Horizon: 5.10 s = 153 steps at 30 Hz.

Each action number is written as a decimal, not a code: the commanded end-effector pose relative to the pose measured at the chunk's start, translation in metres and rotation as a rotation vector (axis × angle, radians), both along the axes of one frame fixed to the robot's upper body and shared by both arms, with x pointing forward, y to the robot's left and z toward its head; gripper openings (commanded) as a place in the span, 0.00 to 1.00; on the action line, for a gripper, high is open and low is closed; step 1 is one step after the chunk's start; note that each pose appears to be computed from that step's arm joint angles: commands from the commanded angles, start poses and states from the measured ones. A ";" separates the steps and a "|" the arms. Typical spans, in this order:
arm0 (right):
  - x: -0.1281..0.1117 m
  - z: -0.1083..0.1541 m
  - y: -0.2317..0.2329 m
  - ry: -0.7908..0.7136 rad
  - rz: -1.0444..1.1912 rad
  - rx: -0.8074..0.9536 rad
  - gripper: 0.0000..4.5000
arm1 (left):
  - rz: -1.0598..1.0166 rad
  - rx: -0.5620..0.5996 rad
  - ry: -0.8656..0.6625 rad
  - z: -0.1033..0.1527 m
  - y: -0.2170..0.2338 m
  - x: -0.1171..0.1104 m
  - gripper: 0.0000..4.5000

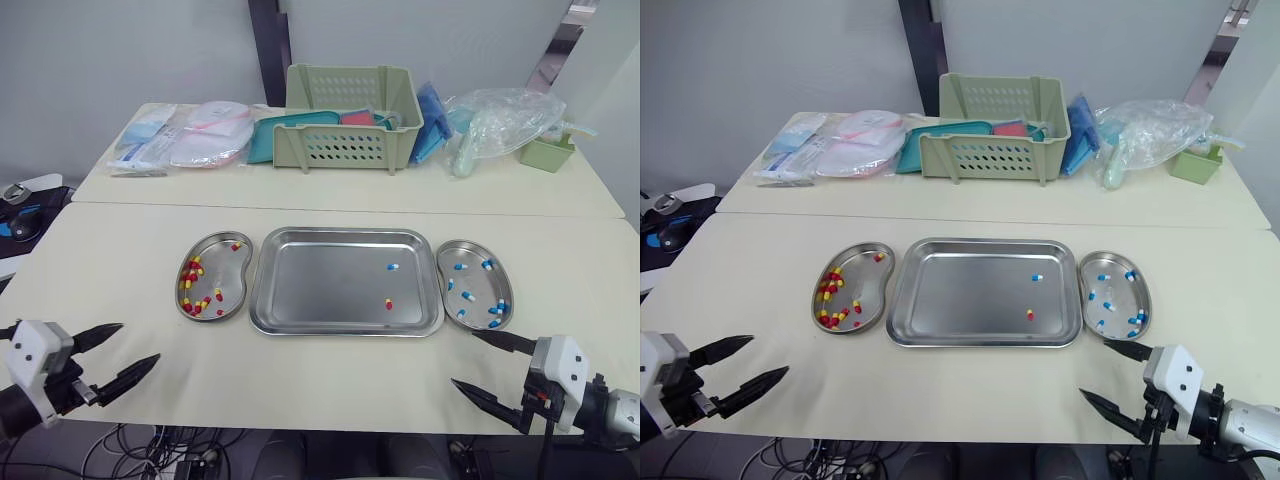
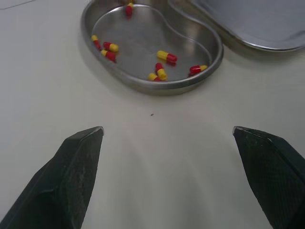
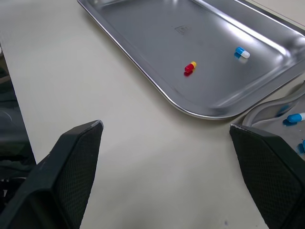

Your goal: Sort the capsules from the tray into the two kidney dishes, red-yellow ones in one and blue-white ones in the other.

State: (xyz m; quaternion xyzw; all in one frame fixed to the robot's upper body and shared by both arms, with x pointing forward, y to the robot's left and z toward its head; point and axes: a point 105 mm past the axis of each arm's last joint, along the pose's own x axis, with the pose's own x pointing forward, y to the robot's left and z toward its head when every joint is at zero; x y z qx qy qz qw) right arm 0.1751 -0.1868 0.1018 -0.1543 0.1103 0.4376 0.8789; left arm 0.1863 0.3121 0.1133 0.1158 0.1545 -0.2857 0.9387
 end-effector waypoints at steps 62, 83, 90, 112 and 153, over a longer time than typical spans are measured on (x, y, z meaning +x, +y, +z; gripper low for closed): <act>-0.012 -0.003 0.020 -0.046 -0.116 0.039 1.00 | -0.733 0.055 0.085 -0.054 -0.320 0.118 0.40; -0.001 0.010 0.031 -0.059 -0.037 0.044 1.00 | -0.711 -0.074 -0.131 0.044 -0.294 0.116 0.07; 0.005 0.015 0.042 -0.075 0.049 0.048 1.00 | -0.439 -0.055 -0.117 0.052 -0.217 0.111 0.07; 0.020 0.027 0.064 -0.112 0.176 0.081 1.00 | 0.369 -0.085 -0.184 0.032 -0.050 0.117 0.07; 0.028 0.049 -0.140 0.045 -0.209 -0.275 1.00 | 0.486 0.085 0.057 -0.020 0.111 -0.028 0.99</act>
